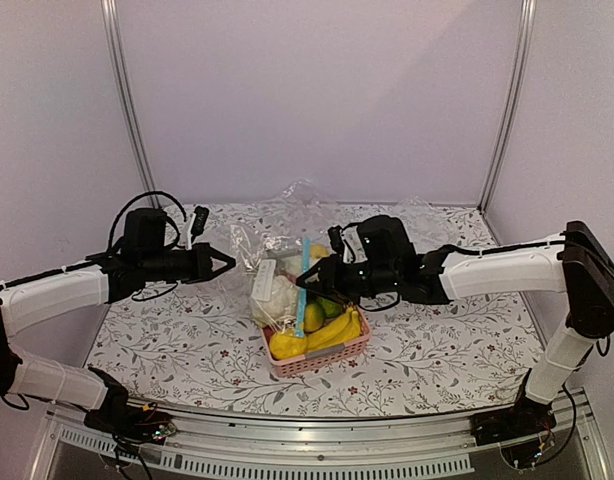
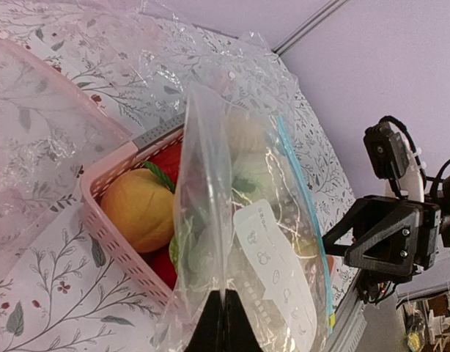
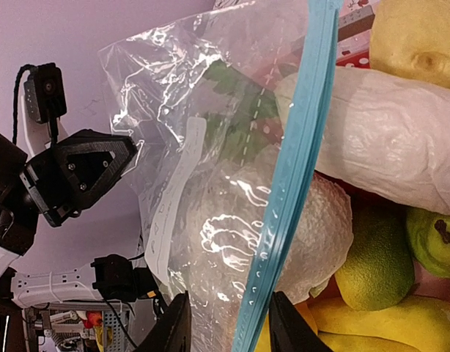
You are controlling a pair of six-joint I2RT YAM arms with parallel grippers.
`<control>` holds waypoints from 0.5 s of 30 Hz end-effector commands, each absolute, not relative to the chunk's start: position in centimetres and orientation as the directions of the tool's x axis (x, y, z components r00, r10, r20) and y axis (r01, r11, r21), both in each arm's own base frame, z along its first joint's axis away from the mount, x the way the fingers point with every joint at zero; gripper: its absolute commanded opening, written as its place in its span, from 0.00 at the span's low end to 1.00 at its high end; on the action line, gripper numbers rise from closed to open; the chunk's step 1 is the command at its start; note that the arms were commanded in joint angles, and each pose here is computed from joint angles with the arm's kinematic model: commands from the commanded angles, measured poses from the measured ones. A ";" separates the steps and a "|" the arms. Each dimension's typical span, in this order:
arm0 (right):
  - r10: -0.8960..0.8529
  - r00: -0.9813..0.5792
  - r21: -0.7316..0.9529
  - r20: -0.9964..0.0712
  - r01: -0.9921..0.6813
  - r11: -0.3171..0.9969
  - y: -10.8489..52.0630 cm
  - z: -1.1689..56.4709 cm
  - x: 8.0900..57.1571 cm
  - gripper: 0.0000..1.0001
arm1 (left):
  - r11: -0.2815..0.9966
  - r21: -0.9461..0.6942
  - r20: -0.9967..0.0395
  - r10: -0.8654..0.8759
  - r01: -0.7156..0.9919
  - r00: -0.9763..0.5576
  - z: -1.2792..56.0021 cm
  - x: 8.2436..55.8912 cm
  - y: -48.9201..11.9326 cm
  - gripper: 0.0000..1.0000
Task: Place the food in the zip-top bag and seal the zipper
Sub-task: Adjust the zipper food storage bag at the center of the board.
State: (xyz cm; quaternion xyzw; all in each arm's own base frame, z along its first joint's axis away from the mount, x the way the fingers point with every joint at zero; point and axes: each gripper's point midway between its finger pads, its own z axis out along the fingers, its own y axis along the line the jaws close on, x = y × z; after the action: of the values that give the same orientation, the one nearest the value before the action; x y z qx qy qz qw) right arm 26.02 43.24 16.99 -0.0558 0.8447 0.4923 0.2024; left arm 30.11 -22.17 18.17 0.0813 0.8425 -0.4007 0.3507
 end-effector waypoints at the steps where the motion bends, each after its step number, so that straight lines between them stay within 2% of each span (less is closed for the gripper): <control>1: 0.127 -0.914 0.830 -0.385 -0.282 0.482 44.0 17.5 26.8 0.35 | 0.667 -0.624 -0.647 -0.149 0.407 -0.748 17.4 30.2 -21.9 0.00; 10: 0.141 -0.915 0.844 -0.378 -0.278 0.459 44.6 18.0 27.1 0.33 | 0.669 -0.625 -0.643 -0.149 0.403 -0.751 17.1 30.1 -21.8 0.00; 15: 0.147 -0.915 0.851 -0.375 -0.277 0.447 44.9 18.4 27.2 0.28 | 0.666 -0.632 -0.635 -0.153 0.396 -0.758 16.7 30.0 -21.8 0.00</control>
State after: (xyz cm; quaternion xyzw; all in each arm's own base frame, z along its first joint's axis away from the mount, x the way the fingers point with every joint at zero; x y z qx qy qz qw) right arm 26.49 44.13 17.45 -0.0415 0.8363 0.5102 0.1966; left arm 29.94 -22.07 17.60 0.0797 0.8443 -0.3996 0.3480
